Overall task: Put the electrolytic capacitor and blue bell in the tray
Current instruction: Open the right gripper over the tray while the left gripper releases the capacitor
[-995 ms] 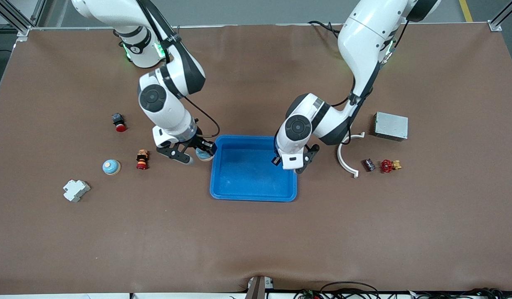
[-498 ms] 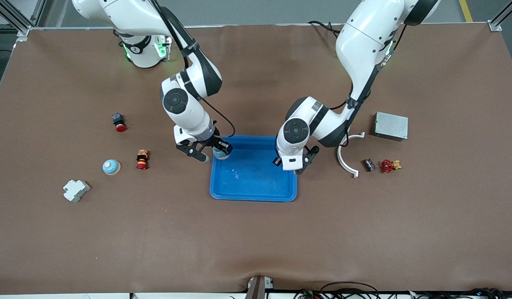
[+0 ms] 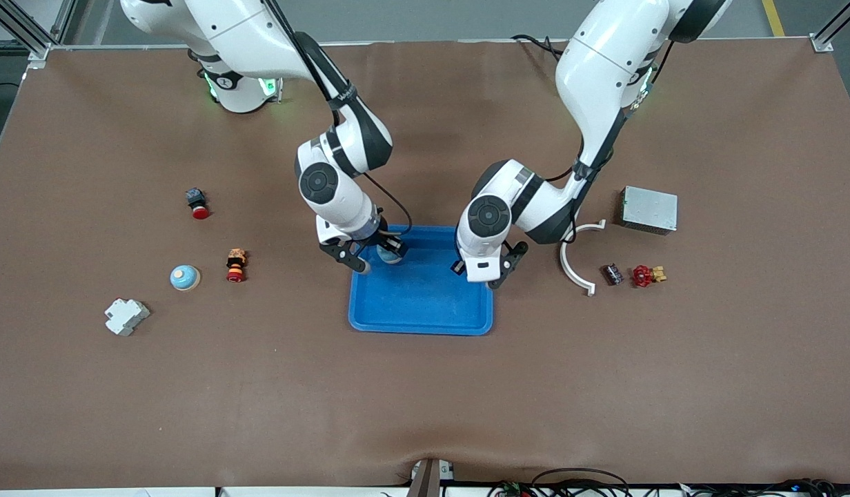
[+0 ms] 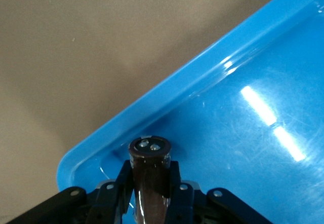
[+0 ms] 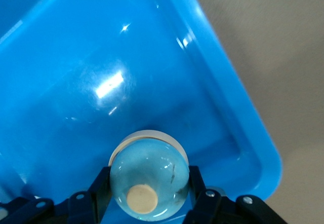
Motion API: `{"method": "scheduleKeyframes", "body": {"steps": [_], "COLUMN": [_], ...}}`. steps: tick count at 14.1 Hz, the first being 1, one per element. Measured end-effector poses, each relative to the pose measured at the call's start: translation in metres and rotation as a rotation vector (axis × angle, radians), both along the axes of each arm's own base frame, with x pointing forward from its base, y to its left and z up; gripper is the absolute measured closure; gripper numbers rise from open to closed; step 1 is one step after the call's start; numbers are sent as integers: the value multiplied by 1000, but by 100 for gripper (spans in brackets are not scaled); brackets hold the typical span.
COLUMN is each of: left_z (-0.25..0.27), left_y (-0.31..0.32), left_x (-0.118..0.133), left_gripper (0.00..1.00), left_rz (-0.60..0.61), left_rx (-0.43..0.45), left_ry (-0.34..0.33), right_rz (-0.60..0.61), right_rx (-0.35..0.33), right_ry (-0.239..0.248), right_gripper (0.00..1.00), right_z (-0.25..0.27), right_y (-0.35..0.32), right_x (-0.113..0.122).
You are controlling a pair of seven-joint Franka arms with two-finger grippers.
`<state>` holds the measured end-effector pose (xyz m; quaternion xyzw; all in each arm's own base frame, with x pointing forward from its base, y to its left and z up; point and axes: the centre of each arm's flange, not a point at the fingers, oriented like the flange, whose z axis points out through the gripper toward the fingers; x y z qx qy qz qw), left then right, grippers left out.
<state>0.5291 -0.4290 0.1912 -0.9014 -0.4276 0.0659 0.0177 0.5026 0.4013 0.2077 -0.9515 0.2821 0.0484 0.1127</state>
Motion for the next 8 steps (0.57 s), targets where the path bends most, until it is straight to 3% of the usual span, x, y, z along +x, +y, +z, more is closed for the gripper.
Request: {"method": "scheduleKeyframes", "body": {"steps": [3, 8], "left_z": [0, 5], "left_y": [0, -3], "left_x": [0, 3], "left_gripper": [63, 15], "left_rz": [0, -1], "left_rx": [-1, -8], "left_ry": [-1, -11], "right_rz": [3, 2], "right_rx": [-8, -13], "right_ry": [12, 17], "right_gripper": [35, 35], "right_z": [-12, -17], "right_y": [6, 7], "right_x": [-3, -4]}}
